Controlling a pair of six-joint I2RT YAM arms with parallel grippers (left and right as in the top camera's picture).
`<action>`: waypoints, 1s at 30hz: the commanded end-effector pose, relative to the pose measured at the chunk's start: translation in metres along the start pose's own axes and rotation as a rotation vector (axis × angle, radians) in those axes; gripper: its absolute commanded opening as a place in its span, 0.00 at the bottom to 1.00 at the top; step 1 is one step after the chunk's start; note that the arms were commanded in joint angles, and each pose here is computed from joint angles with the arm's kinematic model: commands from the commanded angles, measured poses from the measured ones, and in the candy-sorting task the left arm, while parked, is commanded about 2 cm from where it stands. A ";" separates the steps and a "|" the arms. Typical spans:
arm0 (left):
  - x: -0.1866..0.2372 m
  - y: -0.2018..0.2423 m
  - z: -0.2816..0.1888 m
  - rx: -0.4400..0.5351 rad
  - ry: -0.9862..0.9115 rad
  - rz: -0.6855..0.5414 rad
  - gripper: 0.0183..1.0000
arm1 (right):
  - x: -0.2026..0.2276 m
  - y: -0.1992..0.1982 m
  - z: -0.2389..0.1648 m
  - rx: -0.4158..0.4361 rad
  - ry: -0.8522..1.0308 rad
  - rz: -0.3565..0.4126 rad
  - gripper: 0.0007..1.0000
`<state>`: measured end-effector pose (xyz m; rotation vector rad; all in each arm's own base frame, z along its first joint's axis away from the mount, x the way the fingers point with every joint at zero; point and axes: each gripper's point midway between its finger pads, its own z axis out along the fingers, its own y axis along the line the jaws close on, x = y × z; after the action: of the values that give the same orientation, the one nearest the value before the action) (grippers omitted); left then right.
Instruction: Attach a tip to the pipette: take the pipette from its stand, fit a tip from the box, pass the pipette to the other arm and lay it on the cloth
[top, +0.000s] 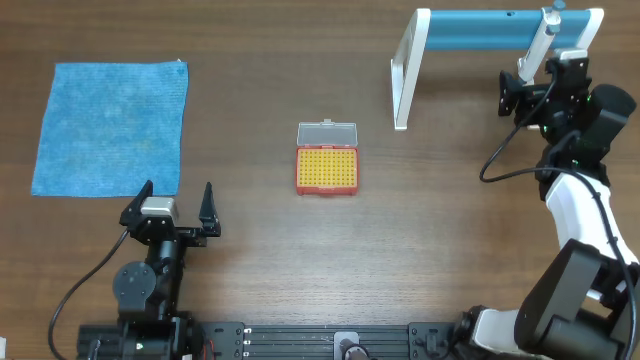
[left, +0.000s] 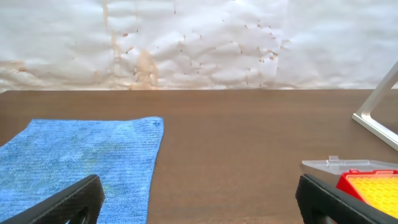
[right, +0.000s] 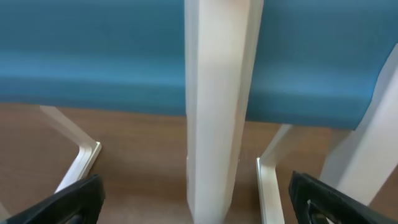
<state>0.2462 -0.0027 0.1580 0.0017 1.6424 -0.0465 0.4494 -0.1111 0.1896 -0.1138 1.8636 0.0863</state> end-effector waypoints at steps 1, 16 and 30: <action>0.001 0.003 0.000 -0.014 0.002 -0.005 1.00 | -0.001 -0.003 0.014 -0.033 -0.044 0.060 0.97; 0.001 0.003 0.000 -0.014 0.002 -0.005 1.00 | -0.002 -0.009 0.026 -0.030 -0.107 0.061 0.74; 0.001 0.003 0.000 -0.014 0.002 -0.005 1.00 | -0.003 -0.005 0.028 -0.041 -0.106 0.096 0.29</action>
<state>0.2462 -0.0027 0.1580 0.0017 1.6424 -0.0465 0.4729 -0.1166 0.1808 -0.0411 1.7712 0.1690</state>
